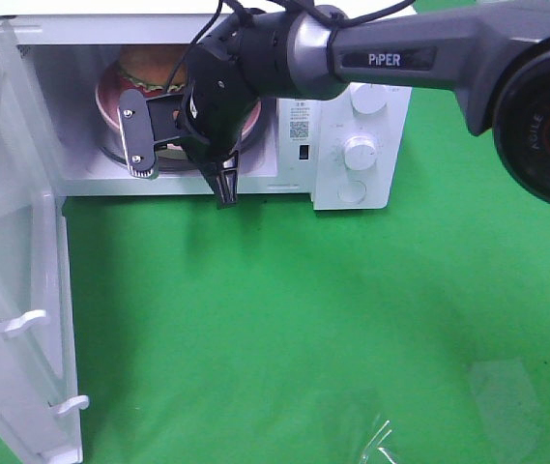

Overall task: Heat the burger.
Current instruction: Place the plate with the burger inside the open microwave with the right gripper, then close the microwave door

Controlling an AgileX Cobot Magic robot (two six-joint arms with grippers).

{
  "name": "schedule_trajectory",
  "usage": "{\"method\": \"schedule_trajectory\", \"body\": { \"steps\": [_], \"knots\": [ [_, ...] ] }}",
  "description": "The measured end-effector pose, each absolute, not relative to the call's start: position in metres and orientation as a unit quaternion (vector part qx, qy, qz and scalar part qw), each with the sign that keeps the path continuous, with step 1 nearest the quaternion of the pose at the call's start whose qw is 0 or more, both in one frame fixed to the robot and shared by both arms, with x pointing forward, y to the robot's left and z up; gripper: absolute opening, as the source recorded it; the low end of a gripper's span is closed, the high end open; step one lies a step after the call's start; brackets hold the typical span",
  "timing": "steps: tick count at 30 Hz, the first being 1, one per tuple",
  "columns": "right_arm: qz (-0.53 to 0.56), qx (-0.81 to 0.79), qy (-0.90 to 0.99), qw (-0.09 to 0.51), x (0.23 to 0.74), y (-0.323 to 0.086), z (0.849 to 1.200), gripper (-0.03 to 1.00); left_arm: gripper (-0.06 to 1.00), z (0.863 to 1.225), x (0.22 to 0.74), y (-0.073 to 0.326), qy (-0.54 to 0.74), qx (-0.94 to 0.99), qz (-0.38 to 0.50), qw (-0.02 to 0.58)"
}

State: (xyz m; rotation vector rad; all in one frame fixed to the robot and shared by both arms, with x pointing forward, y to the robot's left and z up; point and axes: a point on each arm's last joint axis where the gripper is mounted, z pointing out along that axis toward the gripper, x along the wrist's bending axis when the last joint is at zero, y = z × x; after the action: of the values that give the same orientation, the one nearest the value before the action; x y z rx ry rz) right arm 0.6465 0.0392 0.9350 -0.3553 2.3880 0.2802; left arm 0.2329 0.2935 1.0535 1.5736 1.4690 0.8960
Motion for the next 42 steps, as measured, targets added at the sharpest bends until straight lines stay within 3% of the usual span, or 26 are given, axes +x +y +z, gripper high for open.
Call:
{"method": "schedule_trajectory", "body": {
  "steps": [15,22,26,30,42],
  "knots": [
    [0.104,-0.142,0.925,0.337,0.647,0.041,0.919,0.07,0.96,1.054,0.233,0.293,0.579,0.620,0.353,0.394],
    [0.121,-0.129,0.921,0.347,0.649,0.043,0.922,0.18,0.96,1.054,0.233,0.293,0.579,0.620,0.353,0.394],
    [0.129,-0.125,0.918,0.353,0.650,0.044,0.924,0.32,0.96,1.054,0.233,0.293,0.579,0.620,0.353,0.394],
    [0.131,-0.126,0.917,0.355,0.650,0.045,0.925,0.40,0.96,1.054,0.233,0.293,0.579,0.620,0.353,0.394],
    [0.135,-0.113,0.918,0.355,0.649,0.044,0.930,0.43,0.96,1.054,0.233,0.293,0.579,0.620,0.353,0.394]
  ]
}}
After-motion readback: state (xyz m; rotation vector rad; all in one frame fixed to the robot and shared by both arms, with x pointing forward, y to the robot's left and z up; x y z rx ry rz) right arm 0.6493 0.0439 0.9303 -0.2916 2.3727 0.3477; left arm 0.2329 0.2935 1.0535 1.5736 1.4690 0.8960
